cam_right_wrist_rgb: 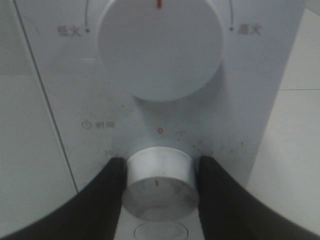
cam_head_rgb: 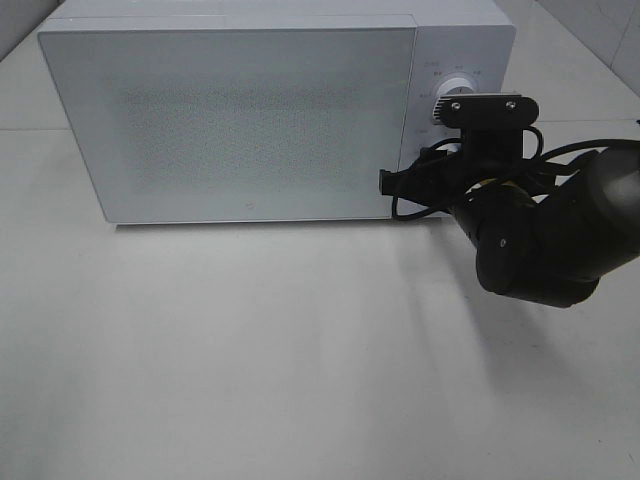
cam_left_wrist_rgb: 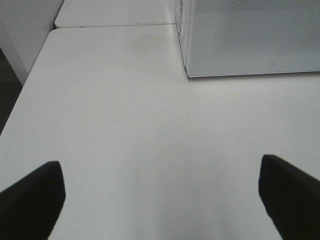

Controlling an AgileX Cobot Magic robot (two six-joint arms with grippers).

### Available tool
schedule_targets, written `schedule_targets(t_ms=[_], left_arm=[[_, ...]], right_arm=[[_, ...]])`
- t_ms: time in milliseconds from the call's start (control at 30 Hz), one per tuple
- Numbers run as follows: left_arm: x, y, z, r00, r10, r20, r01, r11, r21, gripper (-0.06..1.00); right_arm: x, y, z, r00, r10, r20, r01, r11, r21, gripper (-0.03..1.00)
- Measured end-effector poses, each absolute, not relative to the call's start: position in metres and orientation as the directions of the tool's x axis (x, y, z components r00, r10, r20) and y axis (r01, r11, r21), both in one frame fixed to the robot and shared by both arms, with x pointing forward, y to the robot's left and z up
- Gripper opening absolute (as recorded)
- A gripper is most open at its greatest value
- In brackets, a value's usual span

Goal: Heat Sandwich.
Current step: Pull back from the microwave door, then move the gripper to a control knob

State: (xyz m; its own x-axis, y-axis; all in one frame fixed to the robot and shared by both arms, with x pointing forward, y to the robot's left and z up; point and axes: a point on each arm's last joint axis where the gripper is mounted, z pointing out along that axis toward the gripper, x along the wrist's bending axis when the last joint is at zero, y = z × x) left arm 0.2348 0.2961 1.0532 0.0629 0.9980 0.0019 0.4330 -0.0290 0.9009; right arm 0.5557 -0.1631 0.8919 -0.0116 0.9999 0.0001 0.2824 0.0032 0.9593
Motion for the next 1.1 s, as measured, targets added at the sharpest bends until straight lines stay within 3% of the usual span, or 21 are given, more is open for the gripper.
schedule_targets(t_ms=[833,1100], left_arm=[[0.2348,0.2961,1.0532,0.063,0.998,0.002,0.433,-0.029,0.901,0.99],[0.2348,0.2961,1.0532,0.063,0.998,0.002,0.433,-0.029,0.901,0.99]], right_arm=[[0.5557,-0.1631,0.8919,-0.010,1.000,0.005,0.282,-0.002,0.959,0.43],[0.5557,-0.1631,0.8921,0.016,0.996,0.093,0.280,-0.094,0.955,0.43]])
